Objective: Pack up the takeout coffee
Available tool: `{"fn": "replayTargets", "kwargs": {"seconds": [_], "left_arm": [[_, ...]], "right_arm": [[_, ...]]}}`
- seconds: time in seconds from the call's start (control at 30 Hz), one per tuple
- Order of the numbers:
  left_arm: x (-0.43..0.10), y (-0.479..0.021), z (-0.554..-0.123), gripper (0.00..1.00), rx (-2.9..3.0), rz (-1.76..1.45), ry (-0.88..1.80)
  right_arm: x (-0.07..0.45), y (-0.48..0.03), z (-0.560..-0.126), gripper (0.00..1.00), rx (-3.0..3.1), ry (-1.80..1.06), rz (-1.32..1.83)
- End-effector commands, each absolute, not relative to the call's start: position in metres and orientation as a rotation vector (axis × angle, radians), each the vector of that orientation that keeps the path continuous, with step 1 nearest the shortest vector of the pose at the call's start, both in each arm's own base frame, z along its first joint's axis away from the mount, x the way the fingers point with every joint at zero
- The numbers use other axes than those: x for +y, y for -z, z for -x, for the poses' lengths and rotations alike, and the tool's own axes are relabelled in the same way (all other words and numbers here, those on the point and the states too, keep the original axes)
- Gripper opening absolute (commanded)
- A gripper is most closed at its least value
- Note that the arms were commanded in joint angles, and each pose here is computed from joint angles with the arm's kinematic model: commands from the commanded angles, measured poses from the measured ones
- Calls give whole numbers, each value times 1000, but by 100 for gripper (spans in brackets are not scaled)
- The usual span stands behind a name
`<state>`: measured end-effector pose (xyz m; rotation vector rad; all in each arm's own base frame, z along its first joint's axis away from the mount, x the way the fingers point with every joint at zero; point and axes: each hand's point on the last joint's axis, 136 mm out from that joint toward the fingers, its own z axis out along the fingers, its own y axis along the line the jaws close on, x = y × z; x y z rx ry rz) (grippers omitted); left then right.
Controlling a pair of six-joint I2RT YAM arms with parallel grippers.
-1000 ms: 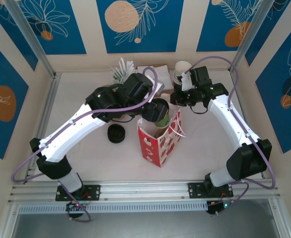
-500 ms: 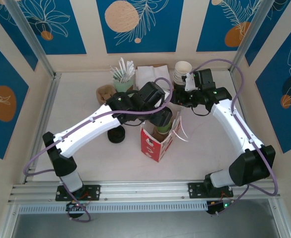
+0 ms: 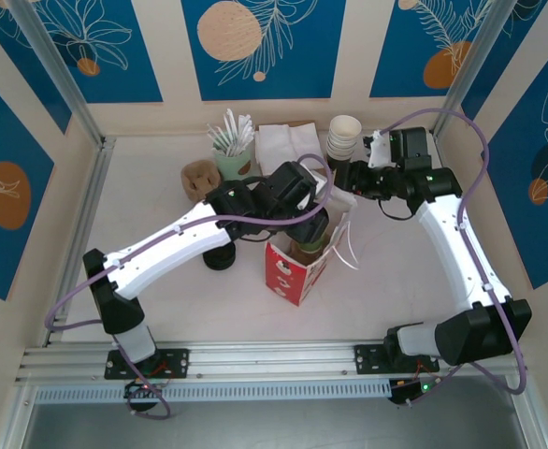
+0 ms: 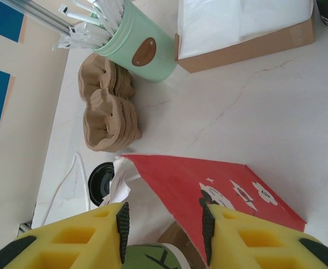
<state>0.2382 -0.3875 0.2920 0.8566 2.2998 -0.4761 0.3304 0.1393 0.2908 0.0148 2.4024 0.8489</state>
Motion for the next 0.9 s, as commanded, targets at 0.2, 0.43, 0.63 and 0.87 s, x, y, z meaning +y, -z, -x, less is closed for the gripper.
{"fn": "replayTargets", "kwargs": {"seconds": [0.2,0.43,0.63,0.87], "left_arm": [[-397,-269,-226,65,2297,-953,401],[-400,-256,-220,64,2291,-1001,362],[-403,-241,-231,65,2294,-1018,281],[-405,-245,-250,65,2263,-988,266]], "right_arm": [[143,-281,-304,41,2456,-896,78],[143,-270,-302,42,2469,-882,117],[148,-272,-299,42,2461,-908,165],[143,-288,-295,42,2391,-865,210]]}}
